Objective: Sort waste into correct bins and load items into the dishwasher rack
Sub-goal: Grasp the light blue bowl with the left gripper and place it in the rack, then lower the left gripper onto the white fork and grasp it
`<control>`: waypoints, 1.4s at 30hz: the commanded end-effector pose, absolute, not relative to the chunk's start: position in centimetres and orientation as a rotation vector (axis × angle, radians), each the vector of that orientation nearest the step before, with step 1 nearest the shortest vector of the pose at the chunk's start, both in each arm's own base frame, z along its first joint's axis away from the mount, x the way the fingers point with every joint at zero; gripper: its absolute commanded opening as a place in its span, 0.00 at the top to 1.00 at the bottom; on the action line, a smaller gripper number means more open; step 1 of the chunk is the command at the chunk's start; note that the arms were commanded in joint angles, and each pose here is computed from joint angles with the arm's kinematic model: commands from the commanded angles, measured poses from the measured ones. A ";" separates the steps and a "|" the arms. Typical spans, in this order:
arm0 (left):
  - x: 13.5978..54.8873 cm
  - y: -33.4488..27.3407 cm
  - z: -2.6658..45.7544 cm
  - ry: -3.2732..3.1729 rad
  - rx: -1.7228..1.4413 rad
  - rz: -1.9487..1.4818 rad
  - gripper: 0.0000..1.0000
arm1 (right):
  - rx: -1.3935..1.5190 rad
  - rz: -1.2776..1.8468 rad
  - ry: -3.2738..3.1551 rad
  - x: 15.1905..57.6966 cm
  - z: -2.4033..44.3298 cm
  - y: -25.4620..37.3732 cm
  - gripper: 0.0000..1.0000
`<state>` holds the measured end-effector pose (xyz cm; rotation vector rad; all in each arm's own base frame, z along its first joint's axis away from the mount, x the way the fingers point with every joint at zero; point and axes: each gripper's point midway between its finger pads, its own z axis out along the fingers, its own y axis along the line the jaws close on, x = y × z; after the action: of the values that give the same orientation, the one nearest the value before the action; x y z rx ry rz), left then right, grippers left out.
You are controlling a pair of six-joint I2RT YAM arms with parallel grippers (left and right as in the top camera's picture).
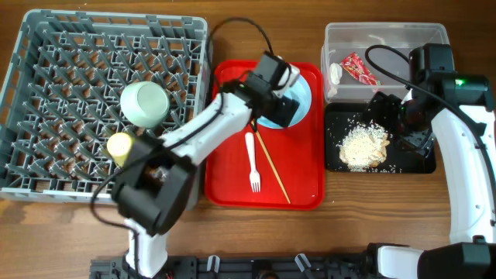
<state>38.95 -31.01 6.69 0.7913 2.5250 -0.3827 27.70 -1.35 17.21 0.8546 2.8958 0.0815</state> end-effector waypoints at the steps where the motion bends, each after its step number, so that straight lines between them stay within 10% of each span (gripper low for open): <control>1: 38.2 -31.3 3.4 2.586 0.822 -0.343 0.36 | 0.832 0.087 2.881 27.8 17.8 -1.4 0.00; 5: 38.2 -31.3 3.2 2.589 0.822 -0.341 0.96 | 0.831 0.087 2.881 27.8 17.8 -1.4 0.00; 13: 40.0 -30.5 15.2 2.365 0.726 -0.498 0.96 | 0.832 0.086 2.885 27.7 17.8 -1.4 0.00; 19: 42.7 -18.6 26.9 2.121 0.521 -1.013 0.96 | 0.830 0.085 2.888 27.6 17.8 -1.4 0.00; 37: 48.2 -0.4 17.0 1.931 0.056 -1.686 0.96 | 0.800 0.113 2.898 27.6 17.8 -1.1 0.00; 41: 49.0 3.9 15.3 1.956 -0.077 -1.562 0.64 | 0.800 0.118 2.899 27.7 17.8 -1.0 0.00; 42: 48.8 5.7 15.4 1.942 -0.106 -1.535 0.33 | 0.800 0.123 2.899 27.7 17.8 -0.9 0.00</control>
<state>48.57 1.89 16.12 -0.0230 1.9506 -1.6140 27.53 -1.14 17.19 0.8185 2.9154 0.0938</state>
